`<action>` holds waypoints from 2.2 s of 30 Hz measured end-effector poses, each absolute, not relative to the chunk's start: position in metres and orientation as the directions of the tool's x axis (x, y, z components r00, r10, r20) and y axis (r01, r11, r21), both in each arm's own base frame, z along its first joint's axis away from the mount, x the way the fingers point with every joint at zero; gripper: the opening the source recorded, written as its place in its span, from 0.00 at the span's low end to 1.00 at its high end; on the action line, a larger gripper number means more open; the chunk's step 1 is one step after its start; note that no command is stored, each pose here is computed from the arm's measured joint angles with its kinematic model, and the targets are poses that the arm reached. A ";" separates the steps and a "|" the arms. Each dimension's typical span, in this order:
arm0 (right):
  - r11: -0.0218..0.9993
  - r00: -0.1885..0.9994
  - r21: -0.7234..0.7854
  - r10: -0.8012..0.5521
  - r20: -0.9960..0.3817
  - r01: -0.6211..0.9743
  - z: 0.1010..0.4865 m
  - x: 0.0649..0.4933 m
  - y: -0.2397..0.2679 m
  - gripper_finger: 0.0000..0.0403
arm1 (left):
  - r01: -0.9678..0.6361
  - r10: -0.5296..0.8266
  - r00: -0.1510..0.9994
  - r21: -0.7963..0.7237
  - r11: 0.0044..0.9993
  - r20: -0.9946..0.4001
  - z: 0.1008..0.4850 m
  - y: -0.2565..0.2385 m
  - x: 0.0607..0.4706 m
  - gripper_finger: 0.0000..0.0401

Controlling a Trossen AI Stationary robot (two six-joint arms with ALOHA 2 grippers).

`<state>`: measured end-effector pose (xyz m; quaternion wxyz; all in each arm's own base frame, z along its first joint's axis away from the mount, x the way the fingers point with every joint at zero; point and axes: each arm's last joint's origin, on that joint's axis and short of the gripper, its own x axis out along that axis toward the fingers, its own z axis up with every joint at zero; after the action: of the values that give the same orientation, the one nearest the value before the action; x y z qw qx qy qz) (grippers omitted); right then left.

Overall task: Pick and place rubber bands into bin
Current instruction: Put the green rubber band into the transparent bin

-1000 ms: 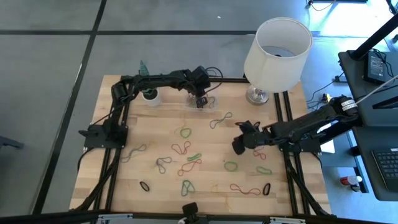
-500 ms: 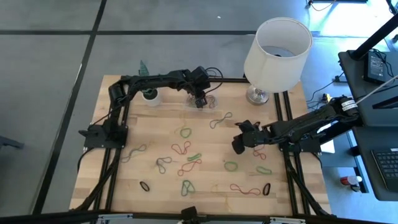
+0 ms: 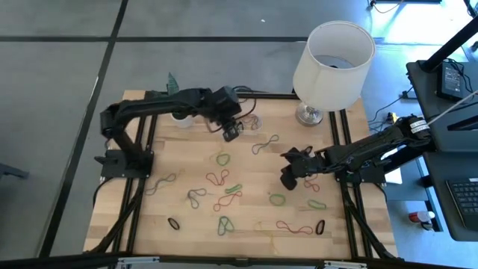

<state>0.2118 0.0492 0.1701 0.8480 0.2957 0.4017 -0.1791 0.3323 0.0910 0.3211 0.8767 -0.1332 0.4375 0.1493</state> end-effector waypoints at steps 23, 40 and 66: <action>0.952 0.468 0.139 -0.005 -0.884 0.273 0.233 0.246 0.084 0.00 | -0.261 0.173 0.736 -0.038 0.965 -0.655 0.275 -0.056 0.188 0.00; 0.913 0.225 0.066 -0.029 -0.974 0.404 0.194 0.273 0.095 0.14 | -0.073 0.063 0.913 -0.009 0.997 -0.402 0.216 -0.024 0.125 0.00; 0.955 0.132 0.053 0.015 -0.991 0.293 0.131 0.295 0.120 0.24 | -0.099 0.084 0.924 -0.020 0.995 -0.373 0.219 -0.019 0.121 0.00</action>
<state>0.2950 0.1201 0.1310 0.7429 0.1180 0.6522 -0.0935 0.1205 -0.0192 0.2186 0.9806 -0.0190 0.1893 0.0466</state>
